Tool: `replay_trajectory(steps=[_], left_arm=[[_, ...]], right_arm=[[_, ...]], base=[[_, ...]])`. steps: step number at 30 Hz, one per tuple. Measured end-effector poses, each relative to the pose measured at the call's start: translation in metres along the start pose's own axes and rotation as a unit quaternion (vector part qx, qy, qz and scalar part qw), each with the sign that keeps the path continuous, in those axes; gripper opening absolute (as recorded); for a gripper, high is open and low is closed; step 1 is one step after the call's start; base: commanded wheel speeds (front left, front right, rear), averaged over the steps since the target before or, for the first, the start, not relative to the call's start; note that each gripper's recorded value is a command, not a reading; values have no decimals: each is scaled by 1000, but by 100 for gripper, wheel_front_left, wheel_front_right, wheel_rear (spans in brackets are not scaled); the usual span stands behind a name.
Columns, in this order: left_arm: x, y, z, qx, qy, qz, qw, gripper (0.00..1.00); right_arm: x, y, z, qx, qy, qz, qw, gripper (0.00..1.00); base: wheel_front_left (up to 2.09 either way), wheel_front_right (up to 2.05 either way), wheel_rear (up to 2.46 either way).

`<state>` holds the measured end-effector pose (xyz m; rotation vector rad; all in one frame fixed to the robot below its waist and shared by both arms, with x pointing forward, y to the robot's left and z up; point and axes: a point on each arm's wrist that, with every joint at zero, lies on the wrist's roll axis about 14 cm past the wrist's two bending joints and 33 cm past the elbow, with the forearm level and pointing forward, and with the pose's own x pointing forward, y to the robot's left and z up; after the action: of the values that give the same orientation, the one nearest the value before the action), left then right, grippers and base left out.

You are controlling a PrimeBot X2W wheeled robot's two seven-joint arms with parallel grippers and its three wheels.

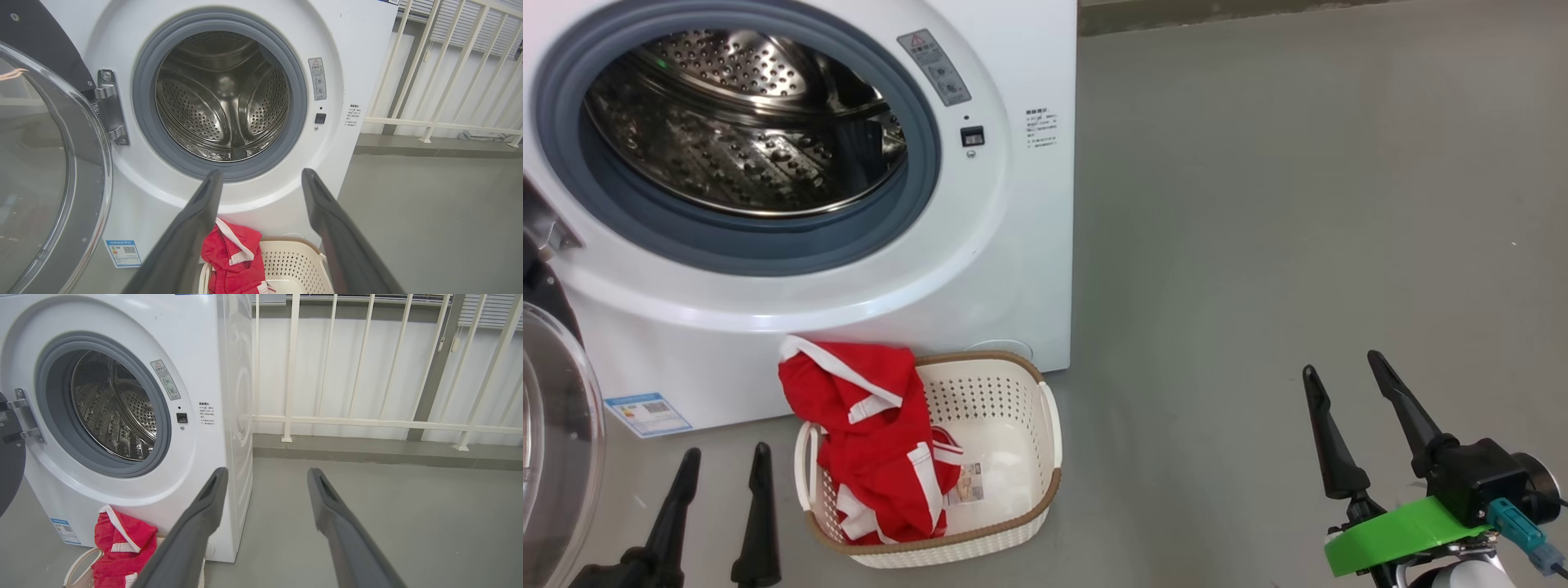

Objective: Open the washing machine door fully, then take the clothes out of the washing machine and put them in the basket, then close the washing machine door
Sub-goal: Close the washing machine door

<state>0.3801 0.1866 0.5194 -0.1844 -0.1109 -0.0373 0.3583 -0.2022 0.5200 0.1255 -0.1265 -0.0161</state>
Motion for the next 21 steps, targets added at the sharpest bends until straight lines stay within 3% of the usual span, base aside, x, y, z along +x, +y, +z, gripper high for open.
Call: replay_trajectory(steps=[13, 21], left_arm=[[-9, 20, 16, 9, -22, 40, 999, 100], [-21, 44, 25, 19, -34, 79, 996, 100]], right_arm=[[11, 25, -9, 4, 10, 38, 999, 100], [38, 57, -10, -4, 6, 87, 996, 100]], base=[[0, 0, 0], [0, 0, 0]])
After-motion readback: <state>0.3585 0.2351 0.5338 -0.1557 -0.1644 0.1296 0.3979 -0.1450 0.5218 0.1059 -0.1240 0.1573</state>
